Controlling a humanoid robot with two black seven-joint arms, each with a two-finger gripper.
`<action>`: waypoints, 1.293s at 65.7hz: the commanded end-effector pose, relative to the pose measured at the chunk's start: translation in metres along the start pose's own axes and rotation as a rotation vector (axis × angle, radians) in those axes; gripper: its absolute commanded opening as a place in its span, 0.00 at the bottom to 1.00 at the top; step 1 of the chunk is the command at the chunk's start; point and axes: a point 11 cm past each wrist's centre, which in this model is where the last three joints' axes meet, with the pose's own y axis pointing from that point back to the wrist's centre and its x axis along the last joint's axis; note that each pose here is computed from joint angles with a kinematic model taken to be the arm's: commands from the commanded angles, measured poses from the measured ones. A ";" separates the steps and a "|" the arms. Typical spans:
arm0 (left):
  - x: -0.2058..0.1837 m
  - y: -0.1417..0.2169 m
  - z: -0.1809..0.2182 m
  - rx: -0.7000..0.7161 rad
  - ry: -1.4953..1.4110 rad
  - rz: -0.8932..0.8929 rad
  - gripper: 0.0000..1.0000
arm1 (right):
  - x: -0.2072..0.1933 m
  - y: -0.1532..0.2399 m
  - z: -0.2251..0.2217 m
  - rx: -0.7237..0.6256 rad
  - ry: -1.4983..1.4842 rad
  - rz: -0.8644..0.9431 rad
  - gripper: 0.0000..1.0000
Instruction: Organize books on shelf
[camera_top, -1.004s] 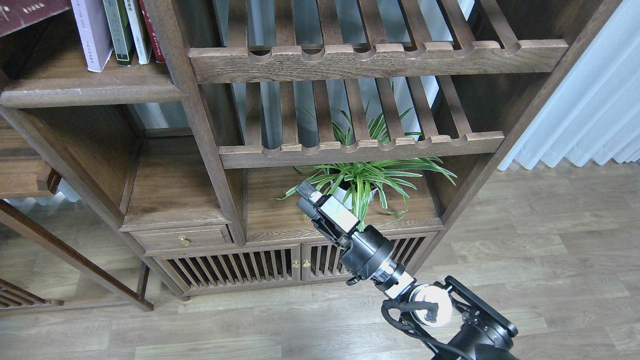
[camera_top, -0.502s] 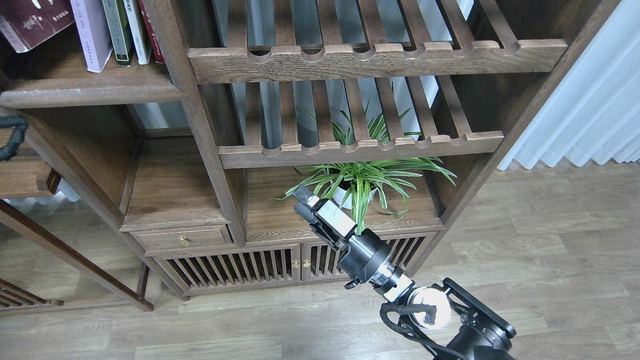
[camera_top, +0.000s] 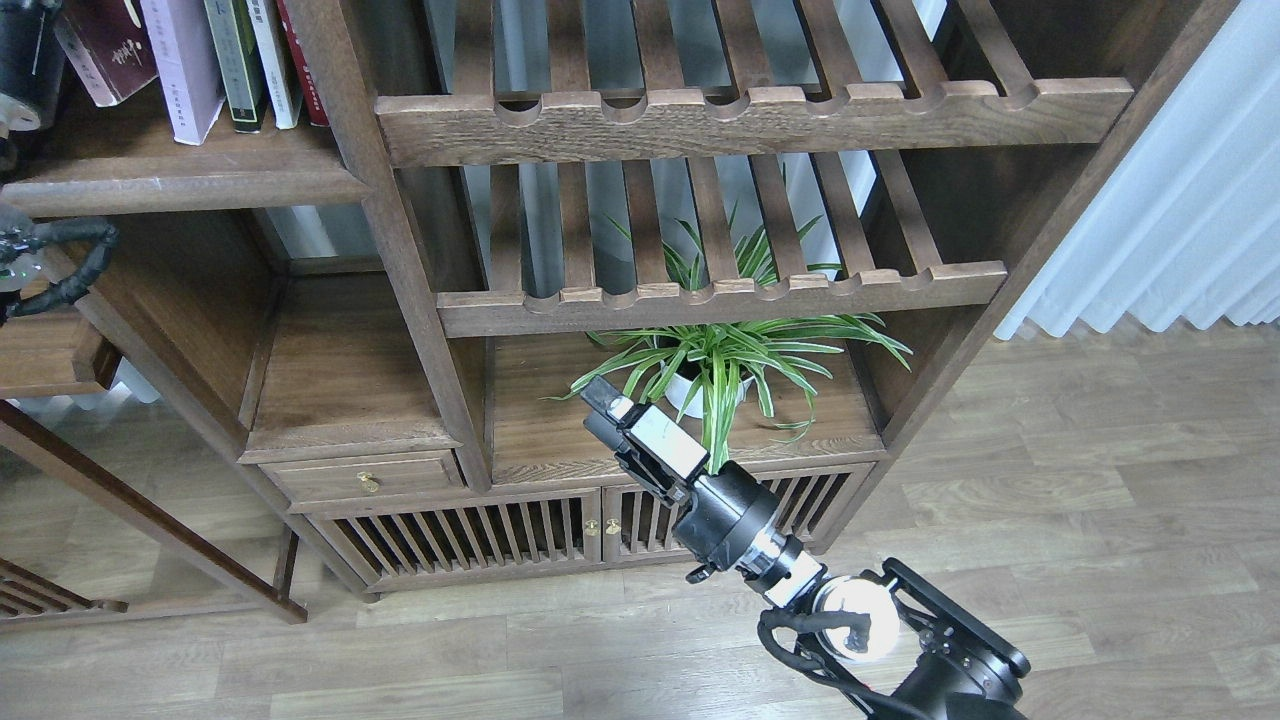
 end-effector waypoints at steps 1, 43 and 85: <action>0.000 -0.005 0.000 0.006 -0.030 -0.006 0.01 | 0.000 -0.001 -0.001 0.000 0.002 -0.001 0.96; 0.006 0.008 -0.031 0.107 -0.098 -0.057 0.07 | -0.002 -0.003 -0.002 -0.002 0.007 -0.007 0.97; 0.006 0.011 -0.041 0.127 -0.093 -0.042 0.39 | 0.001 -0.001 0.008 -0.028 -0.002 0.004 0.97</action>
